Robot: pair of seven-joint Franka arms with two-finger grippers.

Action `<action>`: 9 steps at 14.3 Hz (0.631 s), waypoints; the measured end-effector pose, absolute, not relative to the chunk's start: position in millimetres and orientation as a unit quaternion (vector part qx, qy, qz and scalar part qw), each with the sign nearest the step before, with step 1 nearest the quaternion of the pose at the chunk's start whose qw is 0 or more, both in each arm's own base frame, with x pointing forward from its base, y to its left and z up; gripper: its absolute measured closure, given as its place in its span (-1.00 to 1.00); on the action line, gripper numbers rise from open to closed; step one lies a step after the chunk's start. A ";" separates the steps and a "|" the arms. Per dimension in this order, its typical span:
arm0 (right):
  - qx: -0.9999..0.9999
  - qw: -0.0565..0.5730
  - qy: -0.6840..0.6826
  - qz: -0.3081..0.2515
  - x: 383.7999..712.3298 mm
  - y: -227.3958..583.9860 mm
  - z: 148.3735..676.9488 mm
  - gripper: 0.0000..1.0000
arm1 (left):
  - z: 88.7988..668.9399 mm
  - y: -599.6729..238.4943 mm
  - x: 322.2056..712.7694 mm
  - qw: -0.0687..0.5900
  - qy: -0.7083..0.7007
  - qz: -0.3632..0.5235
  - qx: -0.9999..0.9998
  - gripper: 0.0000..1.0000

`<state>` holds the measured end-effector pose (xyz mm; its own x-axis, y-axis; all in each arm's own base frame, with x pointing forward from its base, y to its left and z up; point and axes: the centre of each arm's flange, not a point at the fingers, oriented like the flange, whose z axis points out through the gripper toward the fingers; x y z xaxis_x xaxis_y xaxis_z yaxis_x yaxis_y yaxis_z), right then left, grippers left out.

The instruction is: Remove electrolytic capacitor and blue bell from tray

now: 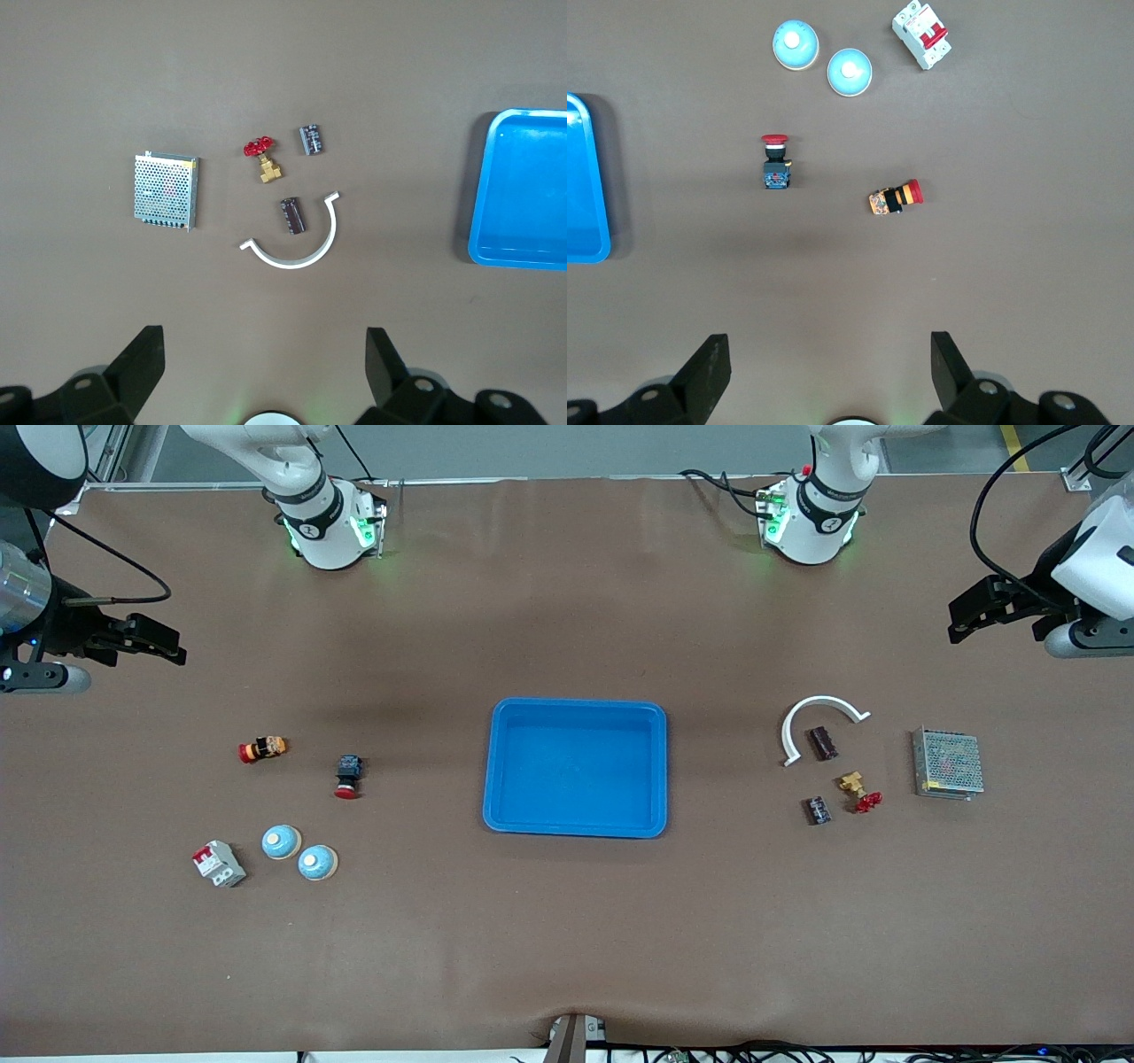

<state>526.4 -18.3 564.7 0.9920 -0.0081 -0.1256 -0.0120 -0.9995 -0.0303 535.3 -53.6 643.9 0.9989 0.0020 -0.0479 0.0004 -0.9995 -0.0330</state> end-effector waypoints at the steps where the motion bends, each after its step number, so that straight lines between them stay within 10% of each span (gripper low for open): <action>1: -0.998 0.015 0.005 0.063 526.4 -18.2 564.7 -1.00 | 644.5 -53.7 535.7 0.016 0.000 0.023 -1.000 -1.00; 9: -0.998 0.011 0.003 0.061 526.7 -17.3 565.1 -1.00 | 646.6 -55.3 537.5 0.016 0.001 0.018 -1.000 -1.00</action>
<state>526.7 -17.3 565.1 0.9924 -0.0047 -0.1227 -0.0075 -0.9997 -0.0225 537.5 -55.3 646.6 0.9993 -0.0014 -0.0368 -0.0025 -0.9995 -0.0310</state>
